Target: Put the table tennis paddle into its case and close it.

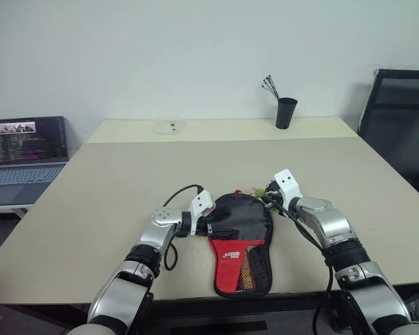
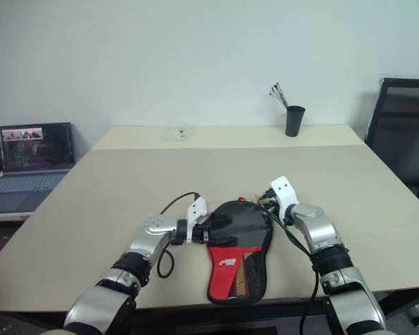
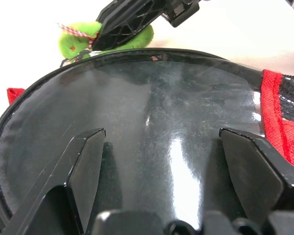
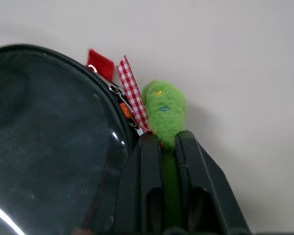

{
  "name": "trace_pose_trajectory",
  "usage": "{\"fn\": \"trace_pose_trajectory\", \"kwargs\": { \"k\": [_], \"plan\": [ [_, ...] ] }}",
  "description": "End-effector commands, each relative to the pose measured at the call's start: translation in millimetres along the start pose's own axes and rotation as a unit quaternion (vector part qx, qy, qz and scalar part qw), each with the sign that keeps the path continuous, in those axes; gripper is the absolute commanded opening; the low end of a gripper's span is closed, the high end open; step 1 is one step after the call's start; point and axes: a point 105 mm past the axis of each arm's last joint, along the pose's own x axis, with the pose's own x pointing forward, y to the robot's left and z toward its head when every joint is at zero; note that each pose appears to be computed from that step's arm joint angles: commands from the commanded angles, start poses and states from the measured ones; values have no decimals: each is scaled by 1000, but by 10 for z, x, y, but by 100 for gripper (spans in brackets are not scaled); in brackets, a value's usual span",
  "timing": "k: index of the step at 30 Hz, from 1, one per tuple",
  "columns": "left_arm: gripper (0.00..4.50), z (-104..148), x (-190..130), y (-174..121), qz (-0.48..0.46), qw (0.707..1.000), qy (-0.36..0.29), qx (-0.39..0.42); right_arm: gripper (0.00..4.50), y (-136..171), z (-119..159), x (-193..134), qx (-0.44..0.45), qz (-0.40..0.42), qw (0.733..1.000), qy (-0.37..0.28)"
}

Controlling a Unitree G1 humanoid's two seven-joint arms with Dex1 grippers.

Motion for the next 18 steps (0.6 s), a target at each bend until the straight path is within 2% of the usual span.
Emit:
{"fn": "trace_pose_trajectory", "kwargs": {
  "k": [1,10,18],
  "plan": [
    [405,-447,14,-190,-24,995,81,-44,0,-250,73,-180,-4,-43,999,-7],
    [405,-437,63,-207,-33,995,81,-46,0,-381,-80,-634,-25,-51,998,23],
    [405,-432,122,-257,-51,994,84,-45,0,-188,-236,-1042,-43,-20,997,57]
  ]
}}
